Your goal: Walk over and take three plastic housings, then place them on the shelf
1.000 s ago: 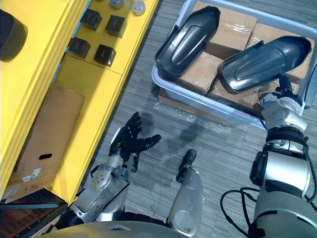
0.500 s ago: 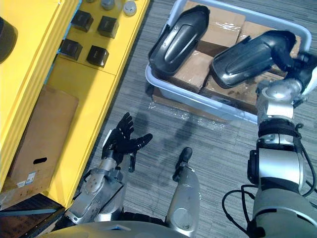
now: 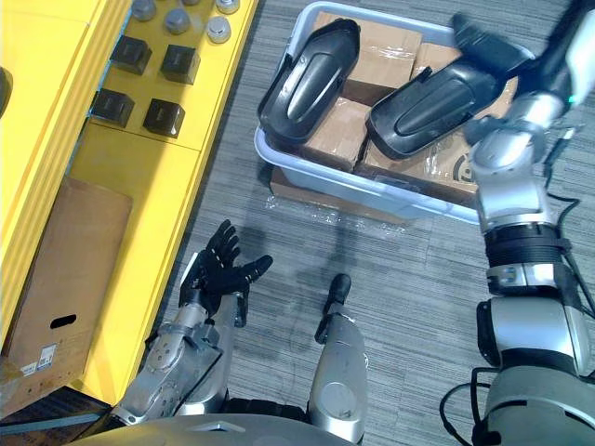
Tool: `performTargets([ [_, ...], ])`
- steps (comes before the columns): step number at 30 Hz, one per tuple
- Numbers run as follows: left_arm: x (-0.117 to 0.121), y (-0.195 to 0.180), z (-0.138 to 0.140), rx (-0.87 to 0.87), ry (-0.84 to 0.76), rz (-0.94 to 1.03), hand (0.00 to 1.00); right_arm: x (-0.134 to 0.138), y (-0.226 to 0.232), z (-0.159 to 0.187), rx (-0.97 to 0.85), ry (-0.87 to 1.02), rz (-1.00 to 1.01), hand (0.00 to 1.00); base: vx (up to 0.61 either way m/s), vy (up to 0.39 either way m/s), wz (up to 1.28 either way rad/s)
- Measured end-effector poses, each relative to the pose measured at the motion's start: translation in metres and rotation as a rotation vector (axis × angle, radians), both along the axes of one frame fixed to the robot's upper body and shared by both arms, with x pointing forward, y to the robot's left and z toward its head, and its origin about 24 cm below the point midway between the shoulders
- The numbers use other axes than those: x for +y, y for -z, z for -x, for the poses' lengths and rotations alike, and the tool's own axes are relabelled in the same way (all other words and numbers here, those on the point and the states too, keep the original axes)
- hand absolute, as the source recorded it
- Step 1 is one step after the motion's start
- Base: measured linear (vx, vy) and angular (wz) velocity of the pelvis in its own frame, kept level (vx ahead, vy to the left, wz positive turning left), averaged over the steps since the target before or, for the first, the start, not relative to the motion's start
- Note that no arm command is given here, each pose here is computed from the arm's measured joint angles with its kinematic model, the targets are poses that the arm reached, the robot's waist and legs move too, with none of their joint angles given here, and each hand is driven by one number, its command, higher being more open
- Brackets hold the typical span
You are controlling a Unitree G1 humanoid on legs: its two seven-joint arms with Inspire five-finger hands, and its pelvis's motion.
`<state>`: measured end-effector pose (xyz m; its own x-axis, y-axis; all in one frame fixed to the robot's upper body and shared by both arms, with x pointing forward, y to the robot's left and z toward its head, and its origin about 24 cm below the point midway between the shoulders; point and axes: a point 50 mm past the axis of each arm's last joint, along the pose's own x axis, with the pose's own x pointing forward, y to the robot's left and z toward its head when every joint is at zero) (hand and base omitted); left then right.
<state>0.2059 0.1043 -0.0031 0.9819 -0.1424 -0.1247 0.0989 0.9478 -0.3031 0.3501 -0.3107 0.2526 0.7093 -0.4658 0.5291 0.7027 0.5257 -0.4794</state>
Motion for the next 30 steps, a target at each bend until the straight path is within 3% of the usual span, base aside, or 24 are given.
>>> performTargets([
  [1, 0.000, 0.000, -0.001, -0.003, 0.006, -0.007, 1.00, 0.001, 0.018, -0.007, 0.120, -0.027, -0.006, 1.00, 0.00, 0.000, 0.00],
  [6, -0.001, 0.006, -0.002, 0.024, 0.017, -0.022, 1.00, -0.006, 0.054, -0.021, 0.387, -0.045, -0.072, 1.00, 0.03, 0.041, 0.10],
  [14, -0.007, 0.013, 0.003, 0.059, 0.073, -0.031, 1.00, -0.014, 0.032, -0.030, 0.416, -0.026, -0.118, 1.00, 0.01, 0.043, 0.08],
  [30, -0.010, 0.010, -0.001, 0.047, 0.125, -0.042, 1.00, -0.014, 0.052, -0.031, 0.624, -0.122, -0.123, 1.00, 0.00, 0.013, 0.03],
])
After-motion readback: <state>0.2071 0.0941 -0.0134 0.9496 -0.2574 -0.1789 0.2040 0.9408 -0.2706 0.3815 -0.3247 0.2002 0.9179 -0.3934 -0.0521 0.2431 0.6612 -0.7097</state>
